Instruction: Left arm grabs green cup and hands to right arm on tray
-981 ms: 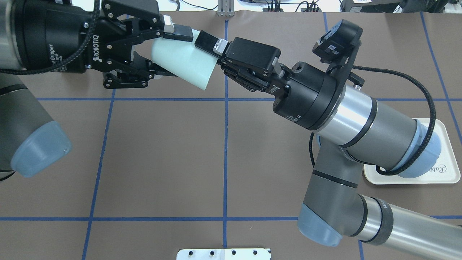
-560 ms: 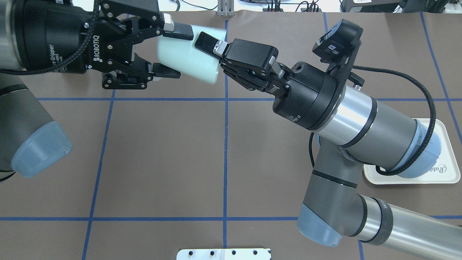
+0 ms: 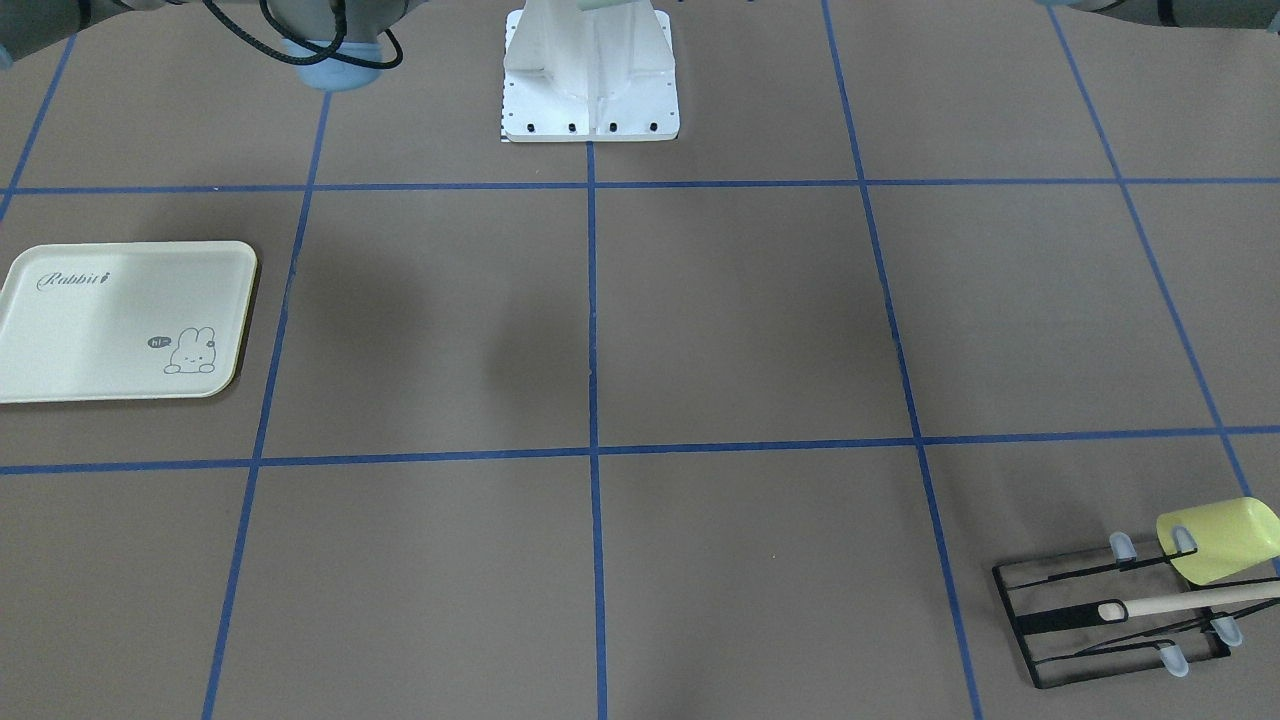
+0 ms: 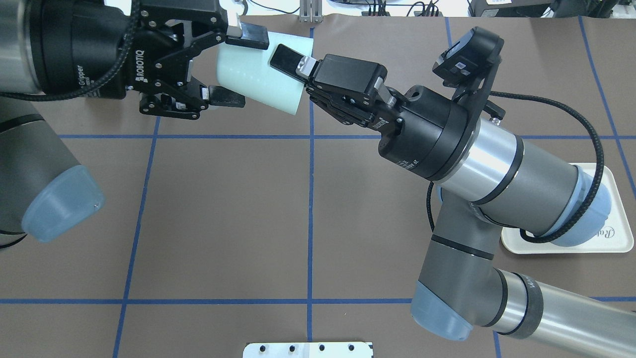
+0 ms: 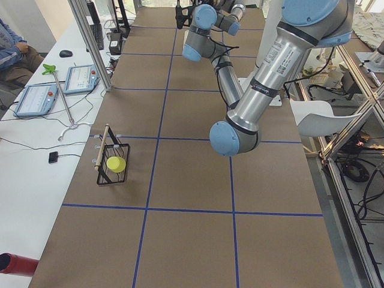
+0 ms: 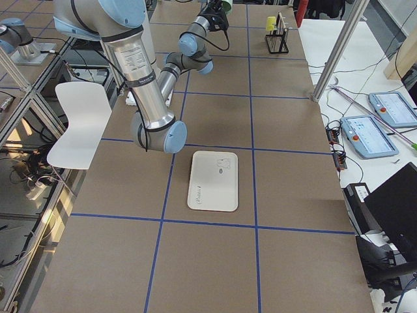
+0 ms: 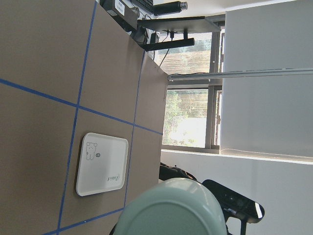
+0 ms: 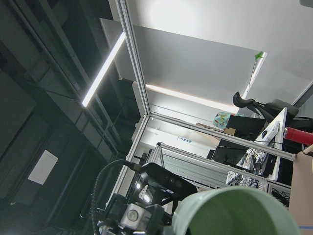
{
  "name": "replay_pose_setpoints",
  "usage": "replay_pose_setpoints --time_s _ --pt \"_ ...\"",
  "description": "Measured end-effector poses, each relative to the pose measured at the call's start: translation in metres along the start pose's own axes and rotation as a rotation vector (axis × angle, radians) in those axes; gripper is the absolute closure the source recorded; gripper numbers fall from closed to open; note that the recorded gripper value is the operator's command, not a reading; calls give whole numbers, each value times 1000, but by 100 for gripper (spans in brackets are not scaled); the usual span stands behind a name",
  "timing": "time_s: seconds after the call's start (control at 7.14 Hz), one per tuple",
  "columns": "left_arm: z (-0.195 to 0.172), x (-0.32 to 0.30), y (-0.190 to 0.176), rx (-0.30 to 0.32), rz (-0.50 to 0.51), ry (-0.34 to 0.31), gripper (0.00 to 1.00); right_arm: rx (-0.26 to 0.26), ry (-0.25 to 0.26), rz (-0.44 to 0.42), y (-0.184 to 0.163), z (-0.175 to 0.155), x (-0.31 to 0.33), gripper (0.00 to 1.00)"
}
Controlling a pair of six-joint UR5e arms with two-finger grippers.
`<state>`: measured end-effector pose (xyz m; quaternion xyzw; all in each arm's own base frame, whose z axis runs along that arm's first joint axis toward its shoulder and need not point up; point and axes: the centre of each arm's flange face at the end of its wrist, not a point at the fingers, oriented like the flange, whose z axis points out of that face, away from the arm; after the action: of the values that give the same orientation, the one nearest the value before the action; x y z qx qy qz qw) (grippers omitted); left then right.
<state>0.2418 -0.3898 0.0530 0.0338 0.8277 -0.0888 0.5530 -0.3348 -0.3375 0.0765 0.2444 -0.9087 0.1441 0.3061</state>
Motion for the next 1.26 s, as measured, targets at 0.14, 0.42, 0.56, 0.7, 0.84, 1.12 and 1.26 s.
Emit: replay_pose_setpoints --time_s 0.14,0.42,0.56,0.7,0.84,1.12,1.26 --pt "0 -1 -1 4 3 -2 0 2 6 -1 -2 -2 2 100" --pt "0 -2 -4 10 -1 -5 0 8 48 -15 -9 -13 15 100" --pt "0 -3 -4 12 -1 -6 0 8 97 -36 -17 -17 24 100" --pt "1 -4 -6 14 -1 -9 0 -4 171 -67 -29 -17 32 100" --pt "4 -8 -9 18 -4 -17 0 -24 258 -103 -44 -18 40 100" --pt "13 -22 -22 31 -9 -51 0 -59 451 -174 -85 -28 61 100" --pt "18 -33 -31 41 14 -77 0 -80 561 -208 -108 -31 68 100"
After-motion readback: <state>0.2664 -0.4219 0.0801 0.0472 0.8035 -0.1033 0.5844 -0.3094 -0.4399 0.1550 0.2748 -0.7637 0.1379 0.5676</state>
